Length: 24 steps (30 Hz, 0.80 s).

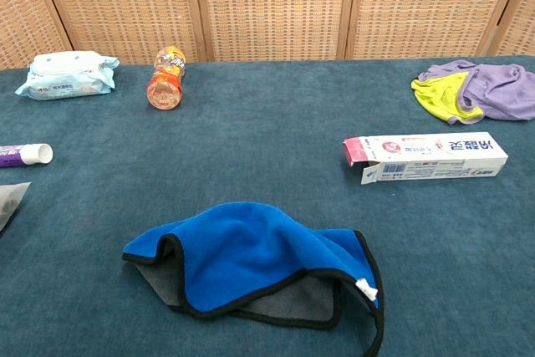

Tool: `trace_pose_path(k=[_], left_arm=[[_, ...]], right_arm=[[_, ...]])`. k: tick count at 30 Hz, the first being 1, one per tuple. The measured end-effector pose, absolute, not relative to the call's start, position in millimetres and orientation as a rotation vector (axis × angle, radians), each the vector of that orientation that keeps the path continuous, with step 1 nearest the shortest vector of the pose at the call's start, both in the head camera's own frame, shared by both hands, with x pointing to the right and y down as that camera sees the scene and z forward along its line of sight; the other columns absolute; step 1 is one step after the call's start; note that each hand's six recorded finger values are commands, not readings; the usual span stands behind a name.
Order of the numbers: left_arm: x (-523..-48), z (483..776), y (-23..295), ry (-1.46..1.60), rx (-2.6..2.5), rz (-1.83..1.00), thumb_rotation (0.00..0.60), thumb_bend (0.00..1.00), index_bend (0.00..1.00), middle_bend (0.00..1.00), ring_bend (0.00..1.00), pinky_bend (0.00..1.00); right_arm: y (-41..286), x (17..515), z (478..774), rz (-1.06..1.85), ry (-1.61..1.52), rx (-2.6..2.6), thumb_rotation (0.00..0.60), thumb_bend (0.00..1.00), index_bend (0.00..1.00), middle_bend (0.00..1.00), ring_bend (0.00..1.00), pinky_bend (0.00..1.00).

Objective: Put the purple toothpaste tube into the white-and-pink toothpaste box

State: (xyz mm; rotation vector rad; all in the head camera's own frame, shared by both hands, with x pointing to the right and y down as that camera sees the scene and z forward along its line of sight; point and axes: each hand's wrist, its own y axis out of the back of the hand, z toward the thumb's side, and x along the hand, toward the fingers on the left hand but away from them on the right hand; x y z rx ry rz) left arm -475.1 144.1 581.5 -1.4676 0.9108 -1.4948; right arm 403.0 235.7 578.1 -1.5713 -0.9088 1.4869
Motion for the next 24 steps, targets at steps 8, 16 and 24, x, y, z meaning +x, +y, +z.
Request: trace_pose_path(k=[8, 16, 24], left_arm=[[-479.4, 599.4, 111.2, 0.792, -1.480, -1.562, 0.600, 0.23, 0.28, 0.20, 0.15, 0.24], [-488.7, 621.0, 86.8, 0.700, -1.471, -1.664, 0.600, 0.23, 0.31, 0.22, 0.16, 0.25], [-498.8, 643.3, 74.7, 0.631, -1.433, -1.773, 0.600, 0.23, 0.31, 0.22, 0.16, 0.25]], right_arm=[[236.5, 400.5, 580.6, 1.486, -0.900, -1.576, 0.600, 0.17, 0.00, 0.00, 0.00, 0.00], [236.3, 400.8, 581.3, 1.487, -0.901, -1.577, 0.600, 0.16, 0.00, 0.00, 0.00, 0.00], [236.2, 400.4, 582.3, 1.487, -0.901, -1.582, 0.600, 0.17, 0.00, 0.00, 0.00, 0.00]])
